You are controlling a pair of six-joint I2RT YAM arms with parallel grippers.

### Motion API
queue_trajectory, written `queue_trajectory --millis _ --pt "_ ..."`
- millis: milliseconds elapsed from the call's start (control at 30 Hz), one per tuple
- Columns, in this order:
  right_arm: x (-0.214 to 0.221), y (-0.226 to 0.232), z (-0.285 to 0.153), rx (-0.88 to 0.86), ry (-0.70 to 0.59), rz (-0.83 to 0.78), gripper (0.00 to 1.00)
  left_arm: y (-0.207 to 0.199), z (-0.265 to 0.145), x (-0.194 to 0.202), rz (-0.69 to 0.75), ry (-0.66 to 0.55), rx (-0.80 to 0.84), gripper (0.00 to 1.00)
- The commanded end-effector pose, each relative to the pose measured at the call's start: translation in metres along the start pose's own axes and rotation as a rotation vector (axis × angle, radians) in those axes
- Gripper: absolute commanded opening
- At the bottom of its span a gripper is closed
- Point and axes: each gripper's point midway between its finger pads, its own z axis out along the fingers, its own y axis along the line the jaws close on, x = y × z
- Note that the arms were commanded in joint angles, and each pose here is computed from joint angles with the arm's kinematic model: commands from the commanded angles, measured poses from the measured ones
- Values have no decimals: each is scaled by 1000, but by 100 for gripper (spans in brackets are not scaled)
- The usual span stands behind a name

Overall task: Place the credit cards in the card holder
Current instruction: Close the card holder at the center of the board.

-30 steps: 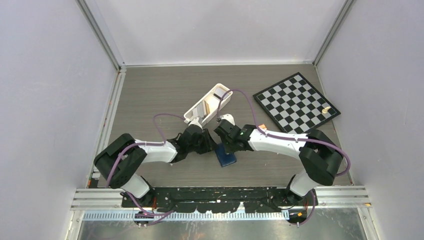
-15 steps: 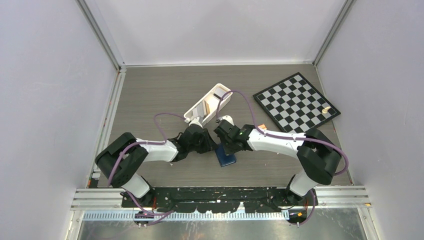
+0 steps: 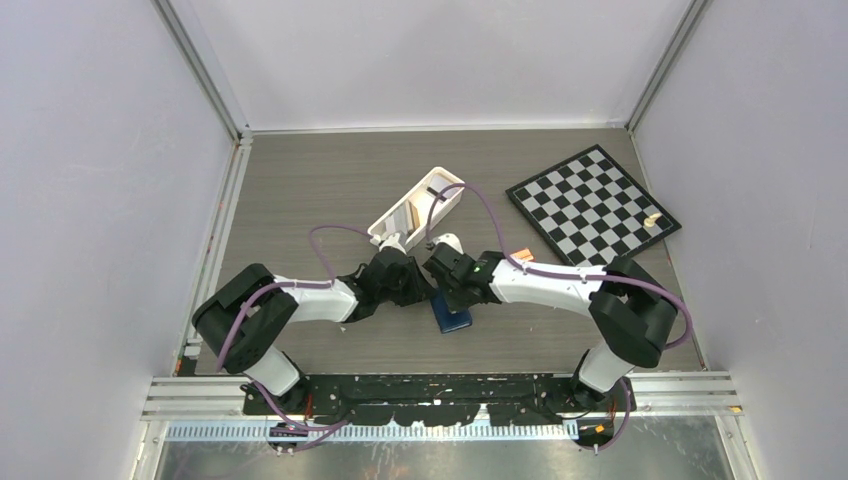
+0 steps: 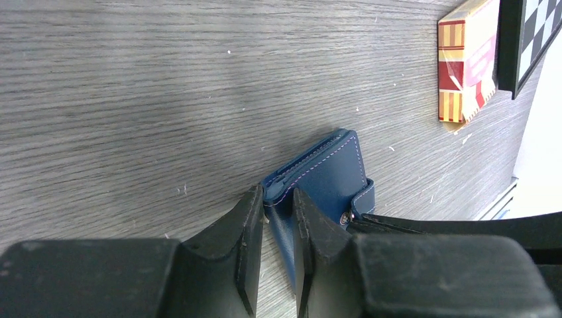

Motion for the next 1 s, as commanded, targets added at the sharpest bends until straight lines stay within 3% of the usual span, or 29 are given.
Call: queue_trajectory --millis 0,133,967 --pt "0 9 0 -8 10 -33 0 31 3 16 43 44 -122 8" --pt "2 14 0 2 15 -63 0 31 3 16 44 44 -126 0" --pt "20 19 27 48 75 -85 1 30 10 26 8 54 -90 0"
